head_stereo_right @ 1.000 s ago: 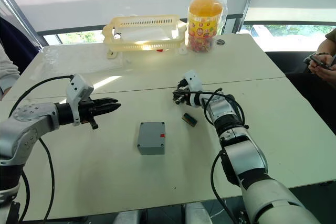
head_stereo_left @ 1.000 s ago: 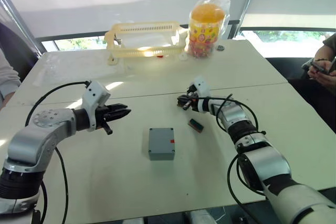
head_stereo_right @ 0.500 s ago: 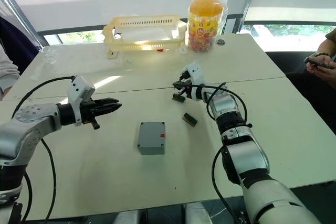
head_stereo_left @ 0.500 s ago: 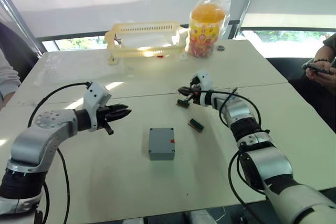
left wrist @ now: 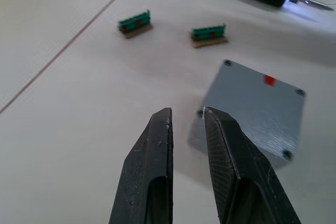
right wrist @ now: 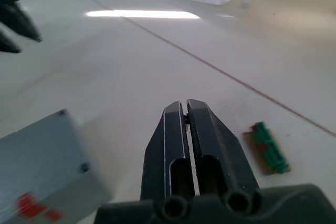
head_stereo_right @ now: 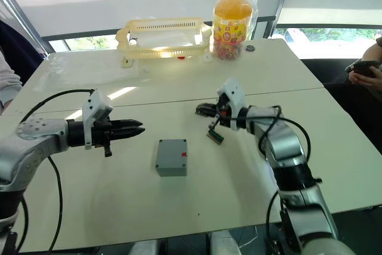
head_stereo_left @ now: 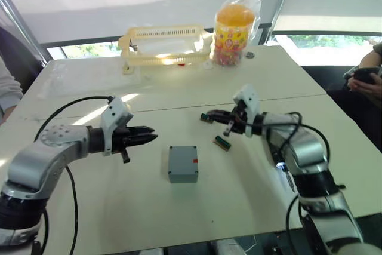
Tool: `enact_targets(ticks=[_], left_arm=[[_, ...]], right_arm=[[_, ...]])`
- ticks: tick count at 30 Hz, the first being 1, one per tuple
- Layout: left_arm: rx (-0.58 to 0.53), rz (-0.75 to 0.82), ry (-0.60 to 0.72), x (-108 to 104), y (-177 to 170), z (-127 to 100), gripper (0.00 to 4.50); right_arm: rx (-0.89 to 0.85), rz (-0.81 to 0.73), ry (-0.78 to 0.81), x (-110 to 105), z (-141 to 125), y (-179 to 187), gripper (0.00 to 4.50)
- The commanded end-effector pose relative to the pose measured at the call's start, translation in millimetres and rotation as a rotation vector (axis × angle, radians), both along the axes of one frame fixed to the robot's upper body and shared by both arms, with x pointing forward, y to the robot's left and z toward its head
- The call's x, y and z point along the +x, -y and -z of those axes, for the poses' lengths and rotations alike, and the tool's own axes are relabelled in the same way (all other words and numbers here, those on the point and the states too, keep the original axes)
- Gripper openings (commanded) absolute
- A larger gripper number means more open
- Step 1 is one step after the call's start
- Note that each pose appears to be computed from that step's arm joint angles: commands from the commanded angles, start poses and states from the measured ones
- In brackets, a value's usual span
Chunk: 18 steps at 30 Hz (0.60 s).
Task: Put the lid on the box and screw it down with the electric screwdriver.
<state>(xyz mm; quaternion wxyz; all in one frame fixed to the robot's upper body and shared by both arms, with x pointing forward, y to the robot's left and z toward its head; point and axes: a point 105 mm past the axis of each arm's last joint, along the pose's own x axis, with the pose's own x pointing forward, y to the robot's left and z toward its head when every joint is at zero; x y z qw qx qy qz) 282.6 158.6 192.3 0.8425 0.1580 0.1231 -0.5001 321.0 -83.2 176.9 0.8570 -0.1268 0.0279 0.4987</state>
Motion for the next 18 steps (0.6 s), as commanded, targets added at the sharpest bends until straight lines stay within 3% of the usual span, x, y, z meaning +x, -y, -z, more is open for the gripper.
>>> enact_targets(ticks=[1,18], left_arm=[[0.021,0.059,-0.005,-8,5,-1,0.94],[0.023,0.063,-0.011,-1,11,11,0.94]], right_arm=[[0.03,-0.079,0.044,-22,-14,-13,0.05],[-0.006,-0.063,0.011,-18,12,-22,0.05]])
